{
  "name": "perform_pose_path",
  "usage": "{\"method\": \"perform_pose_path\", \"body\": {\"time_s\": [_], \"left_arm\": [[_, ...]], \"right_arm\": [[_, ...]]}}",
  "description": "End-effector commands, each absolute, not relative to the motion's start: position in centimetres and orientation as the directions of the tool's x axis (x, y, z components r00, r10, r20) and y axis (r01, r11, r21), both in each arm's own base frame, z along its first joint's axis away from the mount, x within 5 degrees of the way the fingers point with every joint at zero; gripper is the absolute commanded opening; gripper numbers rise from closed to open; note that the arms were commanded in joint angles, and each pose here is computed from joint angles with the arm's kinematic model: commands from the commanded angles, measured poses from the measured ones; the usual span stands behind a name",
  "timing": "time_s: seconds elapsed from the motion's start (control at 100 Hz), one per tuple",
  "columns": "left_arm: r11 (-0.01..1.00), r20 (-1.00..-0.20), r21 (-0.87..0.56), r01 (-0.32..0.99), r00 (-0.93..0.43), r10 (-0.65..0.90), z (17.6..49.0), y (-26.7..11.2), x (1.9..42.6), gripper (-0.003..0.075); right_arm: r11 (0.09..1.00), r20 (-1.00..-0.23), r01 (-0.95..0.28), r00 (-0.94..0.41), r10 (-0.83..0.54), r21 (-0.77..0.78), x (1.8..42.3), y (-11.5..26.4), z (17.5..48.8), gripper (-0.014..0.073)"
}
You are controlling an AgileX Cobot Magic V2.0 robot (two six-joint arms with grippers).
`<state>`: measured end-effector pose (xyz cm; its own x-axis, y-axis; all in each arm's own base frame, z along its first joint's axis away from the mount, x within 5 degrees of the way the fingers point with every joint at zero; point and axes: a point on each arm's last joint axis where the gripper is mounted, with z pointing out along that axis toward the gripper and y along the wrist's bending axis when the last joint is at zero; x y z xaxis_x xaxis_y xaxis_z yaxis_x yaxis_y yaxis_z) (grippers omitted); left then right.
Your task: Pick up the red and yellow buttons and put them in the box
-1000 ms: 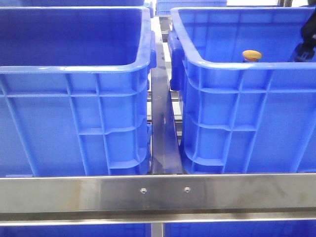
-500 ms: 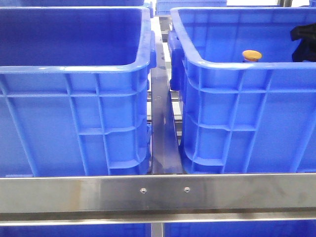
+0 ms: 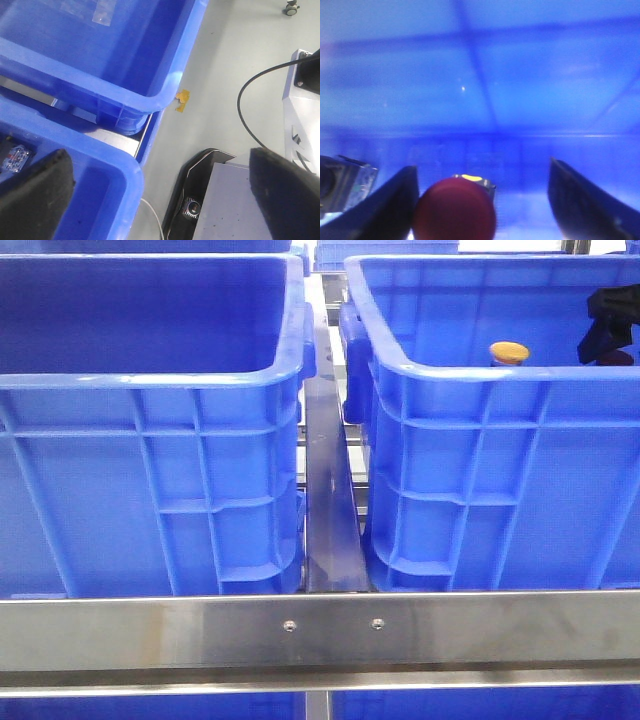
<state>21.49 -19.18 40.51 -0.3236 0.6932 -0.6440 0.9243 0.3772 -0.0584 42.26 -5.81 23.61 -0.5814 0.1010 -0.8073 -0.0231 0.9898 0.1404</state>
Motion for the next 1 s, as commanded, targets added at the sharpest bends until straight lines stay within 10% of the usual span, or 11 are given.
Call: {"method": "perform_pose_path", "body": {"time_s": [0.0, 0.2, 0.5, 0.67, 0.99], "left_arm": [[0.384, -0.725, -0.050, 0.922, -0.298, 0.621, 42.8, -18.9, 20.7, 0.0670], [0.429, -0.730, -0.060, 0.901, -0.333, 0.597, 42.9, -18.8, 20.9, 0.0638], [0.636, -0.739, -0.103, 0.765, -0.486, 0.466, 41.9, -18.4, 22.4, 0.0314], [0.675, -0.785, -0.087, 0.733, -0.468, 0.406, 40.8, -17.6, 21.8, -0.0022], [0.752, -0.910, -0.076, 0.655, -0.353, 0.216, 39.0, -14.3, 18.5, -0.0020]], "right_arm": [[0.990, -0.865, -0.030, -0.491, 0.105, 0.137, 41.8, -5.8, 27.7, 0.0575], [0.990, -0.882, -0.042, -0.461, 0.099, 0.133, 39.3, -5.2, 29.9, 0.0475], [0.990, -0.906, -0.045, -0.412, 0.101, 0.130, 32.0, -3.5, 32.4, -0.0073], [0.992, -0.933, -0.054, -0.350, 0.089, 0.115, 27.6, -2.7, 34.2, -0.0064], [0.994, -0.975, -0.069, -0.214, 0.063, 0.080, 20.0, -1.3, 36.0, -0.0064]]}}
